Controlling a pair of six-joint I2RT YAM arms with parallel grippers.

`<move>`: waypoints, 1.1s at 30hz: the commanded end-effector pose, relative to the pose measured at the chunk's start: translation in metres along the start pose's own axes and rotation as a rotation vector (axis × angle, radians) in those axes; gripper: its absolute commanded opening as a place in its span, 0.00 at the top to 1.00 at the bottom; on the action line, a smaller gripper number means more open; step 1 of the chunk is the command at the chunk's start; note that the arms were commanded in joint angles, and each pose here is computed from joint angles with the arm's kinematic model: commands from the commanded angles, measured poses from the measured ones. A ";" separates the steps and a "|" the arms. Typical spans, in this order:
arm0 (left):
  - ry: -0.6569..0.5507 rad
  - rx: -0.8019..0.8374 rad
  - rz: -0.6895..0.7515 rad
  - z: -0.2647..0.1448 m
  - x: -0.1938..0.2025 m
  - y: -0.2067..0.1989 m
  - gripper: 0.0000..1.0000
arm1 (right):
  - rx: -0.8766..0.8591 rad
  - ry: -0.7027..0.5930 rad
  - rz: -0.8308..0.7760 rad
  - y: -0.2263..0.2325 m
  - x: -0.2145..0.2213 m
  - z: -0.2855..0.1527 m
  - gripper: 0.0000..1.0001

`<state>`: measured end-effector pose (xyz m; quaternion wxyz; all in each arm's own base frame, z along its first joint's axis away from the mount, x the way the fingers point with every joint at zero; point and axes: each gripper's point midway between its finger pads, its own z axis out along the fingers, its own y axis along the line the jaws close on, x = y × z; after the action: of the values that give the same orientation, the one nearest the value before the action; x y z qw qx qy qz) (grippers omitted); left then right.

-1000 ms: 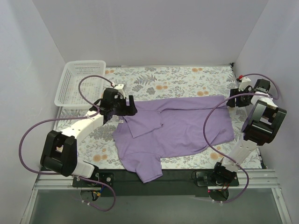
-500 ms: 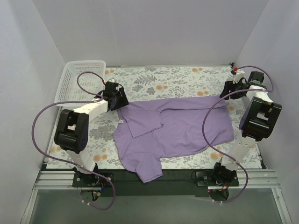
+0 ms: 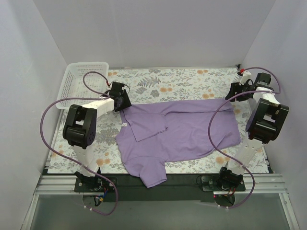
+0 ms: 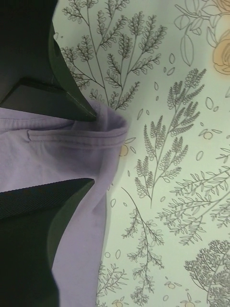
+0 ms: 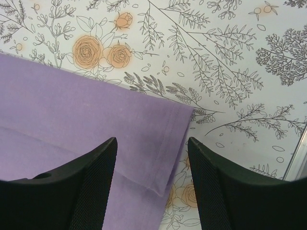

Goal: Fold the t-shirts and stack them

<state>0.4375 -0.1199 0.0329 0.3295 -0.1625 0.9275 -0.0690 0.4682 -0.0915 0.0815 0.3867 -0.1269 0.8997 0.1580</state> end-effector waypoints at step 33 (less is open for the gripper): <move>-0.083 0.005 0.055 0.019 -0.047 -0.014 1.00 | 0.023 0.035 0.187 -0.032 0.006 0.036 0.41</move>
<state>0.4708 -0.1199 0.0344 0.3468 -0.1393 0.9259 -0.0560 0.4950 -0.1005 0.0485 0.3542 -0.0507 0.9148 0.1873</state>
